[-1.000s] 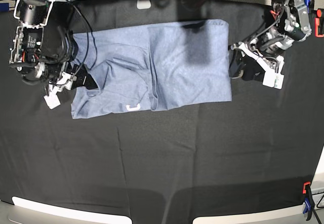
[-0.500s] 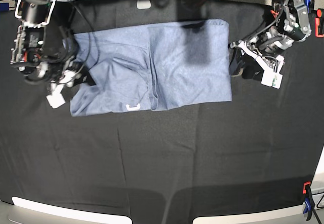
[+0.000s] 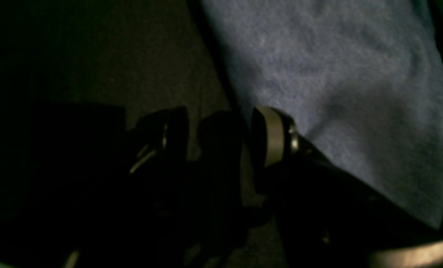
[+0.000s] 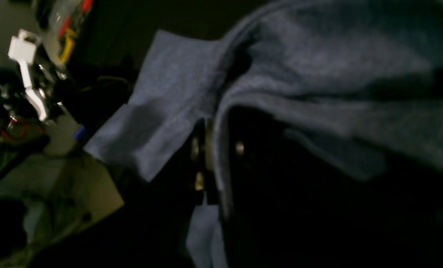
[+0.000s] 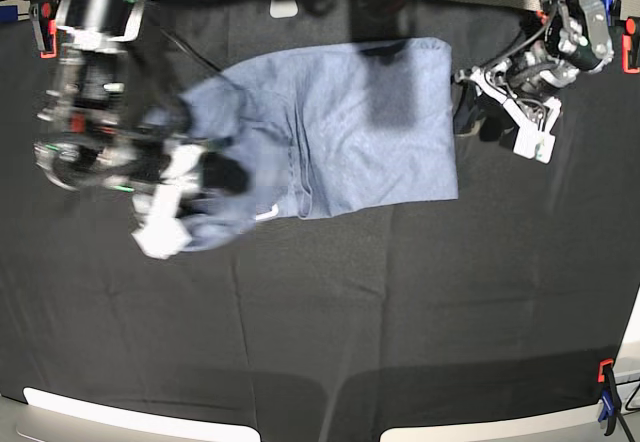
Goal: Layout the t-shirt on the table in an organized manner, then fold the t-shirt properly
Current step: 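Lift the shirt end with the right gripper and fold it over toward the left gripper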
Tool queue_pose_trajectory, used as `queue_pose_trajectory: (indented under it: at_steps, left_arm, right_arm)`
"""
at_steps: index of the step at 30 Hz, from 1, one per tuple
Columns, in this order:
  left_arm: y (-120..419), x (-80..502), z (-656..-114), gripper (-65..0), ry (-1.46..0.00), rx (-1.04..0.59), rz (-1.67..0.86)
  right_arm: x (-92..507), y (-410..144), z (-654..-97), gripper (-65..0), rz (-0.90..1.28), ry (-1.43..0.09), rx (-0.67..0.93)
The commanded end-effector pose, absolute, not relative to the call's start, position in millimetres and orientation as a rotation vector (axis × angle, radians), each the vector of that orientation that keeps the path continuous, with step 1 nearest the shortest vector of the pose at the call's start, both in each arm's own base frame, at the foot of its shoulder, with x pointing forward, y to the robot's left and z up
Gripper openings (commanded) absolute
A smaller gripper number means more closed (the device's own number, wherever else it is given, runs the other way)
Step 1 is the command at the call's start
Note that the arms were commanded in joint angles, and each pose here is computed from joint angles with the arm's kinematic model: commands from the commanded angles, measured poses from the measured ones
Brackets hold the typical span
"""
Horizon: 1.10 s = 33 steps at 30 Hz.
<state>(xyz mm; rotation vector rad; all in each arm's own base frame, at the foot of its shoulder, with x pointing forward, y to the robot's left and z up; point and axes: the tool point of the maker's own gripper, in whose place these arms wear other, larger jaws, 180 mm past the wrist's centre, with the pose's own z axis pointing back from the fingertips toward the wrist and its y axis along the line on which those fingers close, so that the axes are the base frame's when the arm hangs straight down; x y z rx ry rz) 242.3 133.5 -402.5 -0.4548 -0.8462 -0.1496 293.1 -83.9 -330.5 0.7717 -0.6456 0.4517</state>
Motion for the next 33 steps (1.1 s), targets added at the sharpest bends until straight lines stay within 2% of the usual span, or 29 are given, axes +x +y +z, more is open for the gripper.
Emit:
queue_pose_trajectory:
  at_steps: [1, 9, 16, 18, 21, 23, 29, 33]
  left_arm:
    - [134, 248, -391, -39.7, -0.894, -0.466, -0.155]
    - [134, 237, -398, -39.7, -0.857, -0.469, -0.152]
    - [139, 223, -401, -39.7, -0.833, -0.491, -0.136]
    - [140, 219, -403, -39.7, -0.822, -0.487, -0.139]
    - [143, 215, -405, -39.7, -0.81, -0.485, -0.139]
    - [144, 213, -407, -39.7, -0.798, -0.479, -0.145]
    - [144, 212, -407, -39.7, -0.792, -0.479, -0.146]
    - [148, 212, -407, -39.7, -0.797, -0.471, -0.138]
  right_arm:
    - [299, -66, -315, -65.0, 0.489, -0.696, 0.807]
    - [296, 40, -319, -65.0, 0.538, -0.669, 0.837]
    - [303, 86, -326, -65.0, 0.542, -0.7, 0.745]
    - [298, 103, -326, -65.0, 0.569, -0.706, 0.777]
    - [292, 123, -324, -45.6, 0.602, -0.721, 0.82]
    - [287, 138, -314, -36.5, 0.62, -0.752, 0.869]
    - [264, 174, -266, -35.3, 0.572, -0.768, 1.194]
    - [252, 179, -245, -35.3, 0.636, -0.762, 1.315]
